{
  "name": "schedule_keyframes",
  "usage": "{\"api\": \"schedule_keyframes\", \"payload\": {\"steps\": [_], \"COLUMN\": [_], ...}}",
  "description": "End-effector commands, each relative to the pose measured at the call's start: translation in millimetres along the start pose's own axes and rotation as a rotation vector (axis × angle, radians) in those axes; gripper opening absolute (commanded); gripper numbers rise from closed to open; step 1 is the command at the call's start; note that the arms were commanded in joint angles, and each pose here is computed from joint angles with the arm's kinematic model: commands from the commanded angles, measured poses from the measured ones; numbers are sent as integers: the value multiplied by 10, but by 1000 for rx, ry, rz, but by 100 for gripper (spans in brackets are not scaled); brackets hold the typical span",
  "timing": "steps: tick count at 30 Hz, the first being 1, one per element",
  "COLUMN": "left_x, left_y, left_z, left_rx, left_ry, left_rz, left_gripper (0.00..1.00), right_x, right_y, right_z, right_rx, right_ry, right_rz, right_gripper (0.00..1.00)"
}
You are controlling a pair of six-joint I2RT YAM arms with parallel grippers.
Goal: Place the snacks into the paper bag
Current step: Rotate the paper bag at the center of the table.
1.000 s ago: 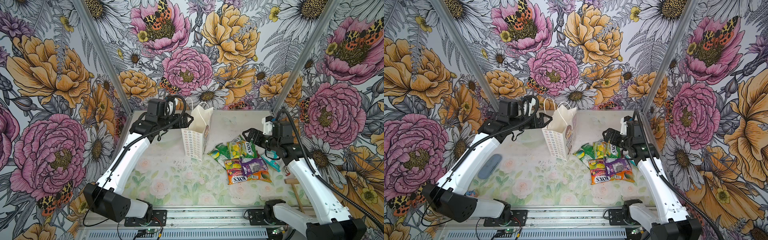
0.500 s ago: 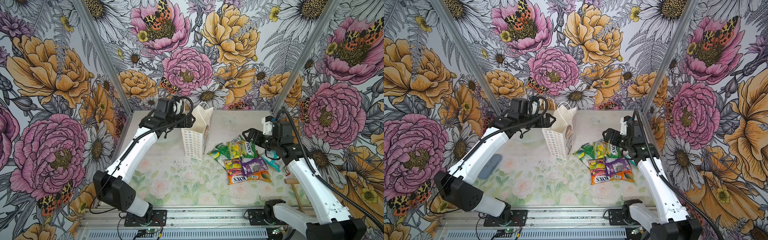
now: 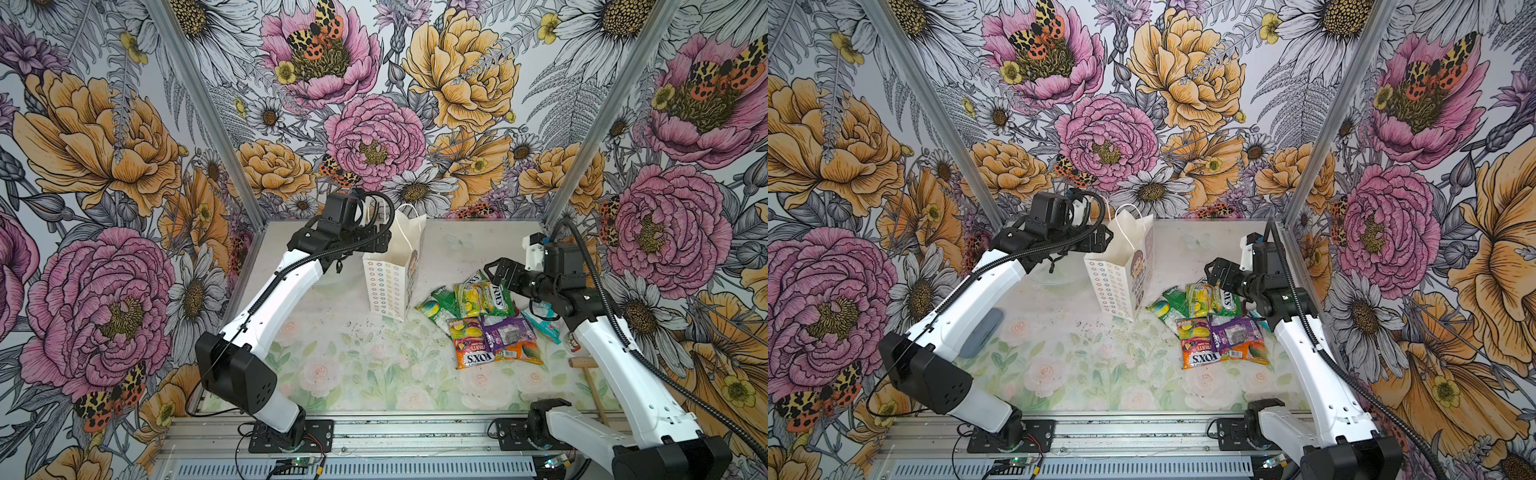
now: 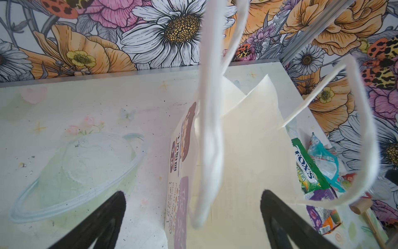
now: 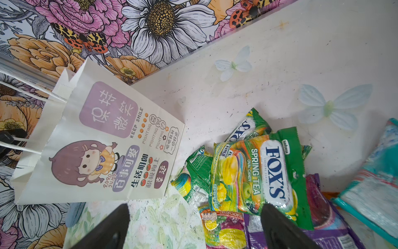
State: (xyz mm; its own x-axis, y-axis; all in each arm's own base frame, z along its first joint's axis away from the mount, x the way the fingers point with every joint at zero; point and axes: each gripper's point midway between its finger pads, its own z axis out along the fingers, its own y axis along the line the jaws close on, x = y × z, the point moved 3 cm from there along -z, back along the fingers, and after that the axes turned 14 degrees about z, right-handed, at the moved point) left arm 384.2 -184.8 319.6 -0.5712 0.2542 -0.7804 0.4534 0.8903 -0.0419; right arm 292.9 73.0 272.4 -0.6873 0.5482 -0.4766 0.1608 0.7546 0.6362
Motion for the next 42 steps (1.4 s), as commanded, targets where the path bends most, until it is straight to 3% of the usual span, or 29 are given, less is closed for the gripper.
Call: {"api": "schedule_keyframes", "payload": {"steps": [1,14,22,29,42], "left_x": [-90,-90,-75,-34,108], "left_y": [50,153,149,160,93], "left_z": [-5,161,235,257,321], "left_rx": [-46,-117,-119,-134,-121], "left_ry": [-19,10,23,36,73], "left_rz": [31,79,86,94,116], "left_gripper": [99,99,98,92,94], "right_x": [-15,-15,-12,-7,7], "right_y": [26,19,0,-16,-25], "right_z": [23,35,53,50,46], "right_rx": [-14,-11,-3,3,2], "right_ry": [-16,-15,-12,-17,-16], "right_rz": [-25,-36,-34,-33,-29], "right_gripper": [97,98,98,98,98]}}
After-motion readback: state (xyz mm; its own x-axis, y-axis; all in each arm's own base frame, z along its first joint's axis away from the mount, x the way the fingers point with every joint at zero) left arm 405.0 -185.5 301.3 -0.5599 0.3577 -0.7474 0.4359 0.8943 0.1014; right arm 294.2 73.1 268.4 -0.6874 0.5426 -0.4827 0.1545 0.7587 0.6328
